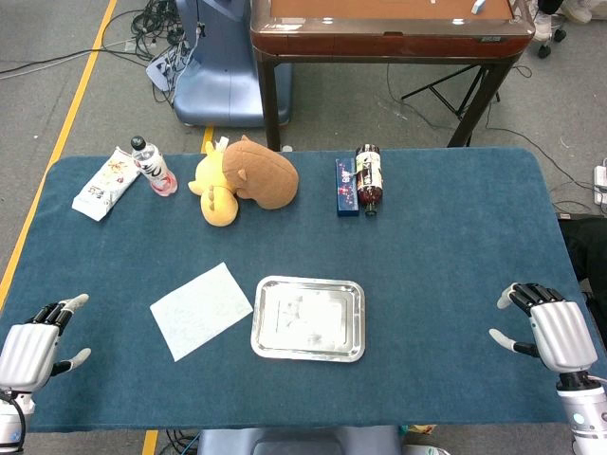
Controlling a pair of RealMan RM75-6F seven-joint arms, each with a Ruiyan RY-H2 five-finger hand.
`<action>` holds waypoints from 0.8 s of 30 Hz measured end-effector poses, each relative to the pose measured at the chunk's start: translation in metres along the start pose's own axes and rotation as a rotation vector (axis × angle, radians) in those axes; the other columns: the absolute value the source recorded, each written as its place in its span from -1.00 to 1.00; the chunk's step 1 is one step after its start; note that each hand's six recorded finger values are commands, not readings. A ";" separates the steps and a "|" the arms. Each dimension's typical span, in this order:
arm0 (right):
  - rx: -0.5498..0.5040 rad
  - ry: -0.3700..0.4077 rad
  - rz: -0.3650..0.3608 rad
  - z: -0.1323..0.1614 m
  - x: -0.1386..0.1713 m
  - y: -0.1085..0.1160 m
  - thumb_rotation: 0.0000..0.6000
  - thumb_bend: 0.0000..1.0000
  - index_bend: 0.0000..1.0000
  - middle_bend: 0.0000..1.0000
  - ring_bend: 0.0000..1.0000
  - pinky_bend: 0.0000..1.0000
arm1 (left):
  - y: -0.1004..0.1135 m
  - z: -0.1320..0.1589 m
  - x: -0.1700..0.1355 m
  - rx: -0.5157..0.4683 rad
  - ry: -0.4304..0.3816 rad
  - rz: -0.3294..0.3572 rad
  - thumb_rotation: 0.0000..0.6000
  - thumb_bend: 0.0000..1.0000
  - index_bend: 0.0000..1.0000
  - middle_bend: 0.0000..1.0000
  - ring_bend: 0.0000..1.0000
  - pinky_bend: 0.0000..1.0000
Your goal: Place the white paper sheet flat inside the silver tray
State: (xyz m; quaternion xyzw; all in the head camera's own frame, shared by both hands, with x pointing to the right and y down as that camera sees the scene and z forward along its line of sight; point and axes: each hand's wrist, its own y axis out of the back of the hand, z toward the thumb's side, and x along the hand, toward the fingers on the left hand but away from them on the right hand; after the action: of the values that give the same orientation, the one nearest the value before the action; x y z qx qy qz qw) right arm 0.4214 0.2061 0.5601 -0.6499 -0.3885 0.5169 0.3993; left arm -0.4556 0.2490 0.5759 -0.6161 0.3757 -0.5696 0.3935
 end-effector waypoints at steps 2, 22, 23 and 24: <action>0.001 -0.001 0.000 0.000 0.000 0.000 1.00 -0.88 -0.01 -0.14 -0.31 -0.15 | -0.001 0.000 0.000 0.000 -0.002 -0.001 1.00 -0.78 -0.56 -0.41 -0.45 0.05; -0.011 -0.002 0.010 0.000 0.000 -0.003 1.00 -0.87 -0.01 -0.14 -0.31 -0.15 | -0.002 0.012 0.017 0.095 -0.211 0.029 1.00 -0.78 -0.71 -0.74 -0.55 0.06; -0.011 -0.003 0.012 0.000 0.000 -0.003 1.00 -0.87 -0.01 -0.14 -0.31 -0.15 | -0.002 0.013 0.019 0.103 -0.230 0.030 1.00 -0.78 -0.73 -0.74 -0.52 0.08; -0.010 -0.004 0.013 0.000 -0.001 -0.003 1.00 -0.87 -0.01 -0.14 -0.31 -0.15 | -0.002 0.012 0.022 0.111 -0.253 0.032 1.00 -0.78 -0.74 -0.74 -0.49 0.10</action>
State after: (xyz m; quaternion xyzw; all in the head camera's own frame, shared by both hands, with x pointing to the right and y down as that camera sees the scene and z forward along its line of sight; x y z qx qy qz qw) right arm 0.4212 0.2067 0.5633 -0.6533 -0.3879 0.5188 0.3919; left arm -0.4416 0.2305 0.5865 -0.6542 0.3010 -0.5010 0.4800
